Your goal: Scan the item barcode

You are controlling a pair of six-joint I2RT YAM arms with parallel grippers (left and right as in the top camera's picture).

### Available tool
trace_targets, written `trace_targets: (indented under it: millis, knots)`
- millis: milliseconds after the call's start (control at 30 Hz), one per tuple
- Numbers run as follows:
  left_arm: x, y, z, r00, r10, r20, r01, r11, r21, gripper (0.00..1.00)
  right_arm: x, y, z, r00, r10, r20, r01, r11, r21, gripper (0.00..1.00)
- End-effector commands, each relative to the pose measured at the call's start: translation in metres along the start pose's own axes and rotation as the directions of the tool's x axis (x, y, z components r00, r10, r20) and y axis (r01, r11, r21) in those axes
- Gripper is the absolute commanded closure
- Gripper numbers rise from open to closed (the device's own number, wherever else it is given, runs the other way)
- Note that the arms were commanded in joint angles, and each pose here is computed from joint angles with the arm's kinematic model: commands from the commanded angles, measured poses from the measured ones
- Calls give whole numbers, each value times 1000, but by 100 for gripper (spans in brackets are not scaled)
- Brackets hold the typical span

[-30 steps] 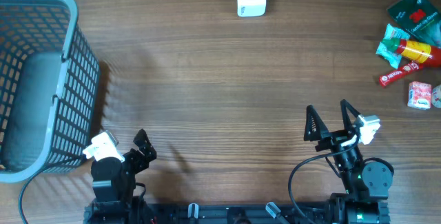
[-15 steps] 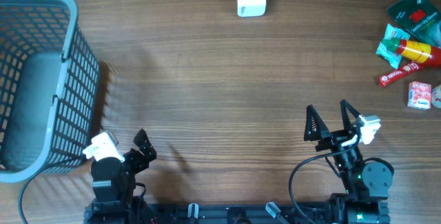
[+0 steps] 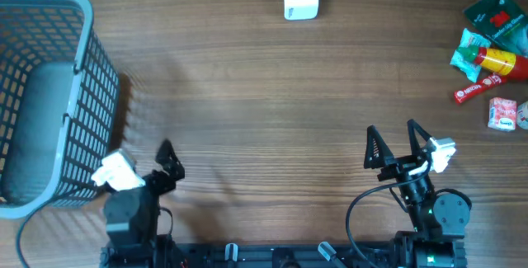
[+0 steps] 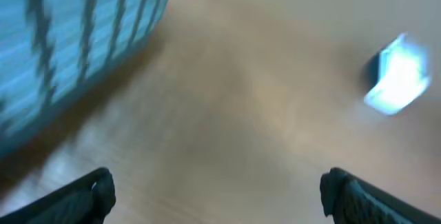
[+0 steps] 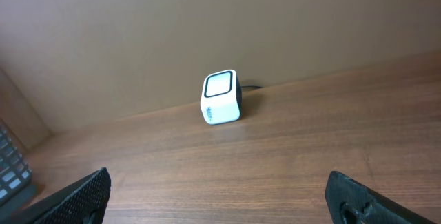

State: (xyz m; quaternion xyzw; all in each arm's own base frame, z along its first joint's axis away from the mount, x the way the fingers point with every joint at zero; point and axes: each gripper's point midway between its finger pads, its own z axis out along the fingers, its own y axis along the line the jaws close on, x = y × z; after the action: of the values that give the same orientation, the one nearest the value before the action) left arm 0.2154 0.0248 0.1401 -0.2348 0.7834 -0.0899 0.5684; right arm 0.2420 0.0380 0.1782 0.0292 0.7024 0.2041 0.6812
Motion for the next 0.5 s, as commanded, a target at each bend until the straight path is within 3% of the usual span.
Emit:
trace_targets:
  millis: [0,200,367,467]
  knots:
    - [-40,-31,-3,983,-12,183,-15,989,146,0,-2,-1,0,1000,4,13,-4,1000,9,0]
    - [-51,-45,1,948,64,312,-131,971,199,0,-2,-1,0,1000,4,13,-4,1000,9,0]
    - [-22,-32,18,963,83,257,-131,976,176,0,-2,-1,0,1000,4,13,-4,1000,9,0]
    - [-14,-31,20,958,167,234,-209,964,164,0,-2,-1,0,1000,4,13,-4,1000,9,0]
